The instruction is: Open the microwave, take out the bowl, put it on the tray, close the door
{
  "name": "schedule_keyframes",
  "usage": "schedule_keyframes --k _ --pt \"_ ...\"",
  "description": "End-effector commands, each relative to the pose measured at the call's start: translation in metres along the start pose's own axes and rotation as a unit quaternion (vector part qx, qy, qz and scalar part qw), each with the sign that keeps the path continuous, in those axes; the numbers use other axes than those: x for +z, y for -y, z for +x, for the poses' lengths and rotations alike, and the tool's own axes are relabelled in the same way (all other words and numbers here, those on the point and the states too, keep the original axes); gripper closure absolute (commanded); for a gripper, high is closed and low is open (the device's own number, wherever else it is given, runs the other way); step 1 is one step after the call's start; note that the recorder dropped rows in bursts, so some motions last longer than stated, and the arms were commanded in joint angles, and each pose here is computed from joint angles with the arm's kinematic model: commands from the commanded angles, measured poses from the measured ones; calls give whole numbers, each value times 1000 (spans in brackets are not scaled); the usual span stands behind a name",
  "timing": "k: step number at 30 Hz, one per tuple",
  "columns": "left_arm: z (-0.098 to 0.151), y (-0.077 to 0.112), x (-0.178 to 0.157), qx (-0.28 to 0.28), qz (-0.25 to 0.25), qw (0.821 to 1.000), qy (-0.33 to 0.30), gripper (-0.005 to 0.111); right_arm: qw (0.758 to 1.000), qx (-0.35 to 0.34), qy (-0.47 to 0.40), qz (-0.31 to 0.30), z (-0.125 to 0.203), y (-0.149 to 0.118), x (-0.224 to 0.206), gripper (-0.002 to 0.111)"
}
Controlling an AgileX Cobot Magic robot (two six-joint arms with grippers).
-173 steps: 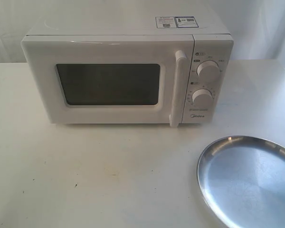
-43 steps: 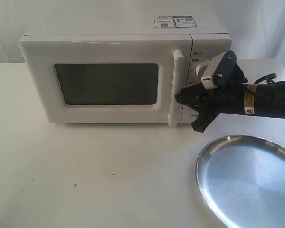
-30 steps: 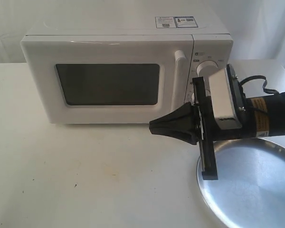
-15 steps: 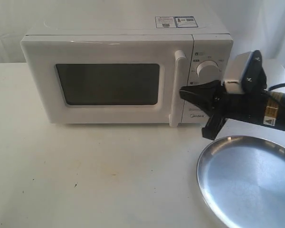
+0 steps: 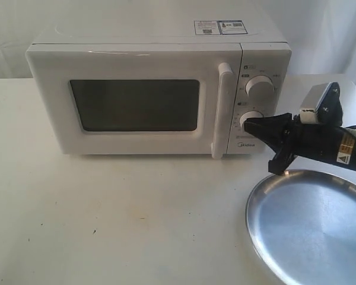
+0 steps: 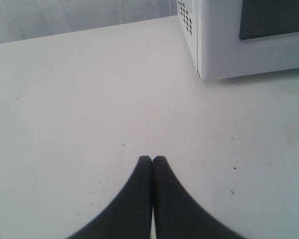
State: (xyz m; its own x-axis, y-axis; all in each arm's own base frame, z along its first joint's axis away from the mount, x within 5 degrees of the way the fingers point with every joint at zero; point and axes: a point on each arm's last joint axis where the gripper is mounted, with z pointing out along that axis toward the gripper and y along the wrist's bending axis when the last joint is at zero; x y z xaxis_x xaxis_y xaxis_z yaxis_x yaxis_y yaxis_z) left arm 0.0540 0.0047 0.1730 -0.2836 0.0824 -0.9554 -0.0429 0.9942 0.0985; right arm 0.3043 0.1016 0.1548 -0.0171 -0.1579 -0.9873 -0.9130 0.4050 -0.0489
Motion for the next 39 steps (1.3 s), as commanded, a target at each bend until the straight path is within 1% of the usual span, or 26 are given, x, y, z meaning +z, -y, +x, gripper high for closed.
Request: schedule_keyframes --k 1,4,5,6,11,14,16,19,22,25,29,34,35,36,37,39 --pt "0 0 0 -5 1 1000 2 107 999 -20 8 -29 -5 -10 9 87" --pt "0 0 0 -5 1 1000 2 107 999 -21 17 -24 -7 -13 15 66" --pt "0 0 0 -5 1 1000 2 107 1000 -16 23 -15 -9 -12 16 61" --pt "0 0 0 -5 1 1000 2 107 1000 -14 26 -9 -9 -11 17 60" --pt "0 0 0 -5 1 1000 2 107 998 -17 44 28 -14 -5 19 61" --pt "0 0 0 -5 1 1000 2 107 998 -21 51 27 -19 -1 22 61" --pt "0 0 0 -5 1 1000 2 107 998 -9 56 15 -24 -1 27 61" --pt "0 0 0 -5 1 1000 2 107 998 -16 46 -34 -30 -8 39 61" --pt "0 0 0 -5 1 1000 2 107 998 -20 36 -45 -31 -12 51 61" --pt "0 0 0 -5 1 1000 2 107 999 -8 22 -47 -28 -16 58 66" --pt "0 0 0 -5 1 1000 2 107 999 -5 -10 -36 -19 -15 61 78" --pt "0 0 0 -5 1 1000 2 107 999 2 -6 -43 -15 -16 62 88" --pt "0 0 0 -5 1 1000 2 107 999 1 -6 -43 -15 -16 62 92" --pt "0 0 0 -5 1 1000 2 107 999 -4 -3 -44 -16 -16 62 98" --pt "0 0 0 -5 1 1000 2 107 999 -9 0 -47 -16 -17 62 107" --pt "0 0 0 -5 1 1000 2 107 998 -18 6 -66 -17 -20 61 108"
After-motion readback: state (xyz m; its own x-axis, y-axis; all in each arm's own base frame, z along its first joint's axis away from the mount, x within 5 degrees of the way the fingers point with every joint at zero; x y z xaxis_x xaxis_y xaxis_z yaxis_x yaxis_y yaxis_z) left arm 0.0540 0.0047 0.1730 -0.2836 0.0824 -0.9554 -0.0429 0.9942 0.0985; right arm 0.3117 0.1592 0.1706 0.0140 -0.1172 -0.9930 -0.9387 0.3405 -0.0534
